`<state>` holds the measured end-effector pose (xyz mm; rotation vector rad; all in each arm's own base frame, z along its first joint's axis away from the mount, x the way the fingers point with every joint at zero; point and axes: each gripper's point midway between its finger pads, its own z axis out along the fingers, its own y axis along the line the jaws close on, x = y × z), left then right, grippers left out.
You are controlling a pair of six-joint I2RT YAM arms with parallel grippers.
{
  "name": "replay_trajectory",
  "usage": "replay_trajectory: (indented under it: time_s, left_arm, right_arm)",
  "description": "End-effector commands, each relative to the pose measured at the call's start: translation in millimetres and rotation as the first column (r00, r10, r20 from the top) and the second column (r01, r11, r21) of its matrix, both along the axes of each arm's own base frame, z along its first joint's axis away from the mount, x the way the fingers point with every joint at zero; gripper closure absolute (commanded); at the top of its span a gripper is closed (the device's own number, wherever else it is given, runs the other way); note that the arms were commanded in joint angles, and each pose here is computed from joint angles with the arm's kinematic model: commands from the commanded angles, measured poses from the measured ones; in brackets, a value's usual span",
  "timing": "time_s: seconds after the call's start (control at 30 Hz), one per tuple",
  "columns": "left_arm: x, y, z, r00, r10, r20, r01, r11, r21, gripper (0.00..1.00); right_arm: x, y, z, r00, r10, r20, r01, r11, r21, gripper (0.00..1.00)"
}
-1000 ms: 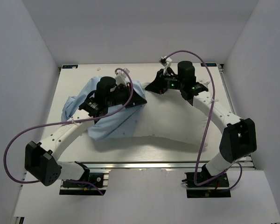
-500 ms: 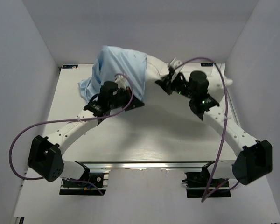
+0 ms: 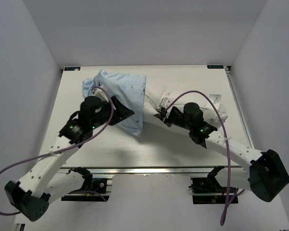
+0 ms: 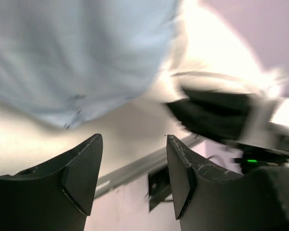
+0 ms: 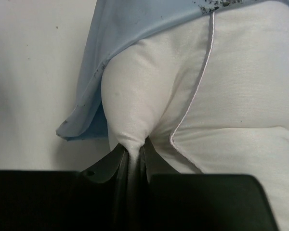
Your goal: Put the pillow into the pillowcase
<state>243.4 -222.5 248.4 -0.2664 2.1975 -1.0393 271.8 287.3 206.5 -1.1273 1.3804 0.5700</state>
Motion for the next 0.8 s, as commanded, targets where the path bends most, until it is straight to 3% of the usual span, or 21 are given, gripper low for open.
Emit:
replay_trajectory:
  time_s: [0.0,0.07,0.27,0.4,0.5,0.77]
  left_arm:
    - [1.9,31.8,46.9,0.985,0.123,0.124,-0.128,0.991,0.029,0.35]
    - [12.4,39.9,63.7,0.970,0.174,0.172,-0.184,0.982,0.045,0.33]
    - [56.7,16.4,77.0,0.963,0.137,0.230,-0.164,0.981,0.103,0.30]
    - [90.2,-2.0,61.8,0.968,0.090,0.232,-0.146,0.960,0.237,0.29]
    - [101.3,-14.0,54.4,0.974,0.046,0.222,-0.120,0.935,0.334,0.29]
    - [106.2,-42.9,37.3,0.979,-0.026,0.202,-0.067,0.897,0.438,0.29]
  right_arm:
    - [2.8,-1.2,-6.7,1.000,-0.011,-0.008,0.010,1.000,-0.012,1.00]
    - [2.4,0.1,-8.8,1.000,-0.006,-0.021,0.005,1.000,-0.014,1.00]
    - [-0.6,4.8,-4.1,0.999,0.010,-0.041,-0.010,1.000,-0.001,1.00]
    - [-2.1,4.9,-2.8,0.999,0.010,-0.053,-0.010,1.000,0.008,1.00]
    - [-1.4,4.3,-2.0,0.998,0.005,-0.056,-0.005,1.000,0.010,1.00]
    - [-1.2,6.2,-1.2,0.998,0.009,-0.067,-0.008,1.000,0.015,1.00]
